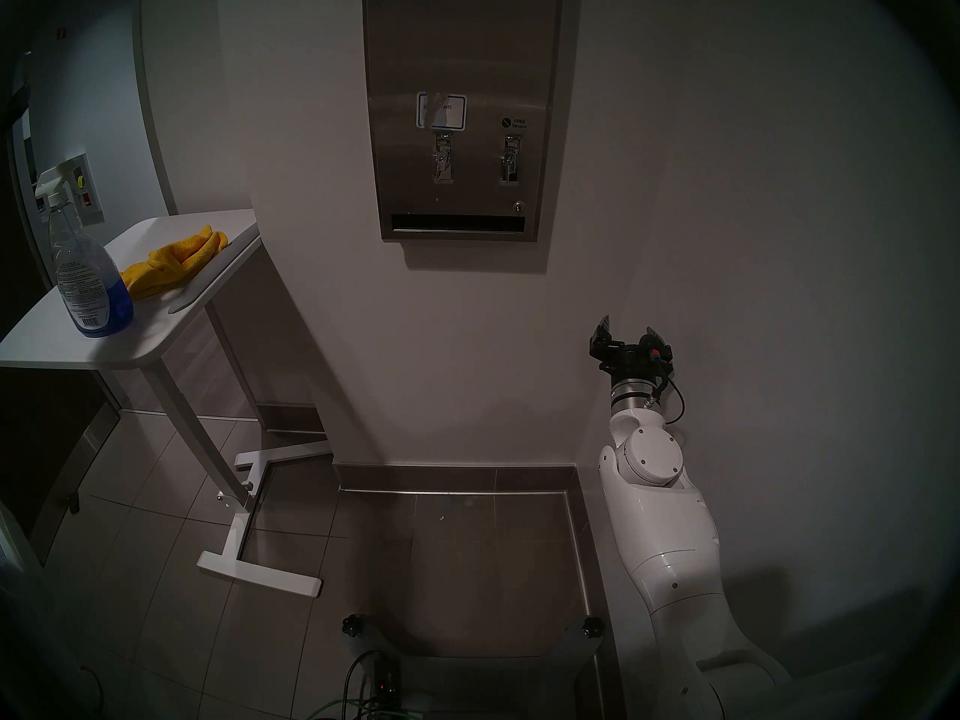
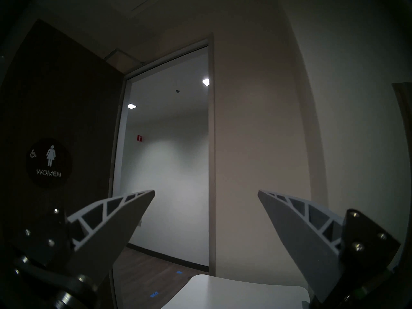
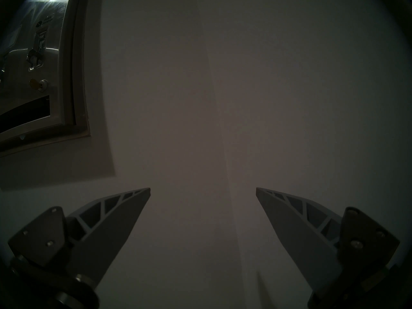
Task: Pick up the cleaner bottle and spray the cleaner onto the surface
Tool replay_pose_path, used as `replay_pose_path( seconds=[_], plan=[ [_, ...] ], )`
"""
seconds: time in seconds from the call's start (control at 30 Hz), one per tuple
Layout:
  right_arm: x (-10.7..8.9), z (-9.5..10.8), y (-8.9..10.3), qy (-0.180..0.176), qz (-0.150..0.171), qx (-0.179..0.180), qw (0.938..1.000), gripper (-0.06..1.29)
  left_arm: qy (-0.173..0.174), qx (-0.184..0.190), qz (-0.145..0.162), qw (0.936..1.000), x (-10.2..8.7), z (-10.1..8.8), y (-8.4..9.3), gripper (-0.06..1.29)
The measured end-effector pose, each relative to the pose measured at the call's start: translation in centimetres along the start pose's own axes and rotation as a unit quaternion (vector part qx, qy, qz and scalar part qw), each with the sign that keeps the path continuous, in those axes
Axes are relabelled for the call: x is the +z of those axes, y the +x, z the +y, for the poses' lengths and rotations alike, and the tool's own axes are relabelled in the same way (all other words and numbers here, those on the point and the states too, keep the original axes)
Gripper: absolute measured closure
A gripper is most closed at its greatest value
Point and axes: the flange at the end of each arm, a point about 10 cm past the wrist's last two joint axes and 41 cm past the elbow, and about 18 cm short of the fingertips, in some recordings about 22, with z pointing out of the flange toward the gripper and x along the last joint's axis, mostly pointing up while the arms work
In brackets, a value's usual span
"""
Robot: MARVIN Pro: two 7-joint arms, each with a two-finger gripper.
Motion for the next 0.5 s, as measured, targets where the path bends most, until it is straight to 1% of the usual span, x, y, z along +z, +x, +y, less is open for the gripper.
replay_pose_path(
  seconds=[0.23, 0.27, 0.33, 0.43, 0.5],
  plan=[
    [0.0, 0.0, 0.1, 0.000, 0.001, 0.000, 1.0000, -0.01, 0.046, -0.015, -0.047, 0.9977, 1.6, -3.7, -1.6, -0.03],
    [0.0, 0.0, 0.1, 0.000, 0.001, 0.000, 1.0000, -0.01, 0.058, -0.018, -0.057, 0.9966, 1.7, -4.6, -2.0, -0.03],
    [0.0, 0.0, 0.1, 0.000, 0.001, 0.000, 1.0000, -0.01, 0.071, -0.021, -0.068, 0.9949, 1.8, -5.7, -2.5, -0.03],
    [0.0, 0.0, 0.1, 0.000, 0.001, 0.000, 1.0000, -0.01, 0.102, -0.021, -0.089, 0.9905, 2.1, -8.0, -3.5, -0.03],
    [0.0, 0.0, 0.1, 0.000, 0.001, 0.000, 1.0000, -0.01, 0.113, -0.013, -0.101, 0.9883, 2.3, -8.8, -4.2, -0.03]
  ],
)
